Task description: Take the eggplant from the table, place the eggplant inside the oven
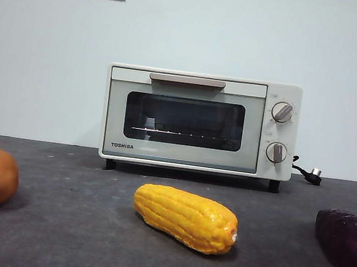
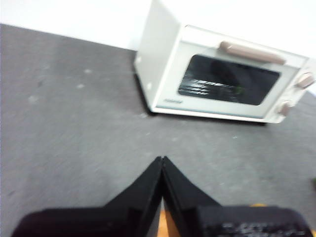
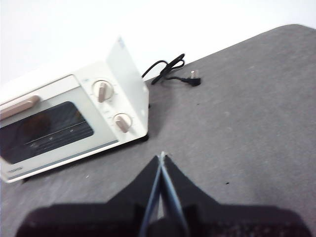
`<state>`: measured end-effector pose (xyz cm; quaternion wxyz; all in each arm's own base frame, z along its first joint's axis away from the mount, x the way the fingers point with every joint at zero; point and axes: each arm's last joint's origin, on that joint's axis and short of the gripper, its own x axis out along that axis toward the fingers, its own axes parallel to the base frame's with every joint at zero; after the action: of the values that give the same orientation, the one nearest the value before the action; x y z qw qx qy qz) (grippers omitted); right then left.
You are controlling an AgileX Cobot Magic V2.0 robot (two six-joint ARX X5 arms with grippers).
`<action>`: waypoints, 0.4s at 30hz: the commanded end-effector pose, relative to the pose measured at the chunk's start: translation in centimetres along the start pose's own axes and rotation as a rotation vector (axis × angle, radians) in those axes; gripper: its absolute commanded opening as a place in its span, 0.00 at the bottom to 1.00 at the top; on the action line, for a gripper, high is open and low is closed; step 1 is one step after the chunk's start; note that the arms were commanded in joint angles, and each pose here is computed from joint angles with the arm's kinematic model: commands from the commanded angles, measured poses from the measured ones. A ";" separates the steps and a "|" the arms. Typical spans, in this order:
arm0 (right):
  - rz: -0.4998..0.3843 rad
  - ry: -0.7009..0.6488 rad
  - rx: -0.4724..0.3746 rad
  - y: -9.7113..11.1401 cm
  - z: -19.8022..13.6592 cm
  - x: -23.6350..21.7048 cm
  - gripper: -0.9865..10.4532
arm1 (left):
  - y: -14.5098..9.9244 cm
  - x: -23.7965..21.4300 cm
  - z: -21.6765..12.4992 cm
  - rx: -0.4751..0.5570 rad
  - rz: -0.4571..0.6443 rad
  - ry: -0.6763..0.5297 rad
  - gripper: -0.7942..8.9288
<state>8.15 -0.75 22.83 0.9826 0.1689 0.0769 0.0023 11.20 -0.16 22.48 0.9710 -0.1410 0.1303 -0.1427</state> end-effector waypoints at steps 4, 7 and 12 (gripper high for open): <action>0.024 0.072 -0.026 1.3 3.3 -0.1 0.08 | -1.1 0.6 2.9 0.008 -0.101 0.024 0.08; 0.025 0.093 -0.051 2.0 5.4 0.0 0.08 | -1.7 1.2 4.3 0.011 -0.166 0.047 0.08; 0.031 0.140 -0.070 3.1 8.8 0.6 0.08 | -2.6 2.1 6.3 0.005 -0.234 0.108 0.08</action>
<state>9.97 -0.74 31.41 0.9782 0.1492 0.1418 0.0257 14.20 -1.64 28.43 0.9414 -0.1461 0.1636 -0.2563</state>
